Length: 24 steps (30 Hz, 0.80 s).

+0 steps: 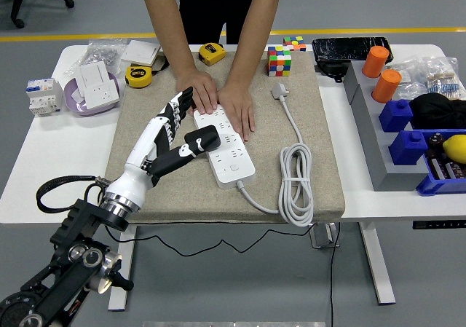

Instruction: Pick up the plug,place it near the board,insert it into the board,press the button

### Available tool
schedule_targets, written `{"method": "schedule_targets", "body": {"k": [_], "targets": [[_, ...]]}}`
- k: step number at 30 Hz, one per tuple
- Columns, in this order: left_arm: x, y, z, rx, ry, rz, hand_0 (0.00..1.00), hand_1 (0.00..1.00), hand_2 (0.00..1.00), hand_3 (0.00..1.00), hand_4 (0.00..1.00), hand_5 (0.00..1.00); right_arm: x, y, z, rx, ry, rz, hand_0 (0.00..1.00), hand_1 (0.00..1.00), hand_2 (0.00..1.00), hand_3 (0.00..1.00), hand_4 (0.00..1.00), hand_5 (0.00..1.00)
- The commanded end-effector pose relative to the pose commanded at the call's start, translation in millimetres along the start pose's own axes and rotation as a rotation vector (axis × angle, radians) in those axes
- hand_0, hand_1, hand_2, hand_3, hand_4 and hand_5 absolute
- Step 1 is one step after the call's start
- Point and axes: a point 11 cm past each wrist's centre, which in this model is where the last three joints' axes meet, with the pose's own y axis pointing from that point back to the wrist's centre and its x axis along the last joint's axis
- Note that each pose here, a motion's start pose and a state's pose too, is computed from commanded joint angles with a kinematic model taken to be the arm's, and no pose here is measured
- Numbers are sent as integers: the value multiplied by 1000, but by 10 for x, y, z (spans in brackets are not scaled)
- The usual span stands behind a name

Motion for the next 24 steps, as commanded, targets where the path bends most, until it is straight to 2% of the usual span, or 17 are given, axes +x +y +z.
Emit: {"method": "schedule_targets", "body": {"k": [2, 3, 8, 9, 14, 15, 18, 24], "targets": [[5, -48, 13, 24, -90, -29, 845, 949, 995, 998, 998, 479, 3, 0, -4, 0, -2, 1, 810, 720, 693, 606, 884, 570], [-2, -67, 20, 33, -133, -45, 151, 182, 354, 998, 777, 219, 3, 0, -2, -1, -2, 1, 810, 720, 693, 605, 884, 570], [-93, -183, 22, 87, -413, -161, 151, 182, 354, 998, 777, 219, 7, 0, 8, -4, -3, 1, 810, 720, 693, 605, 884, 570], [-110, -199, 19, 91, -468, -175, 105, 66, 197, 884, 658, 154, 7, 0, 6, -3, -3, 1, 810, 719, 693, 605, 884, 570], [-229, -278, -61, 138, -718, -261, 105, 66, 197, 884, 658, 154, 14, 0, -11, 0, -4, 2, 810, 719, 693, 605, 884, 570], [-253, -290, -82, 150, -757, -279, 99, 33, 165, 675, 555, 127, 16, 0, -11, 0, -4, 3, 810, 720, 693, 605, 883, 570], [-327, -313, -134, 180, -832, -329, 99, 33, 165, 675, 555, 127, 21, 0, -7, -2, -3, 3, 810, 720, 693, 605, 883, 570], [-446, -329, -228, 209, -902, -386, 97, 29, 159, 671, 516, 120, 26, 0, -18, 1, -5, 5, 809, 720, 693, 605, 884, 569]]}}
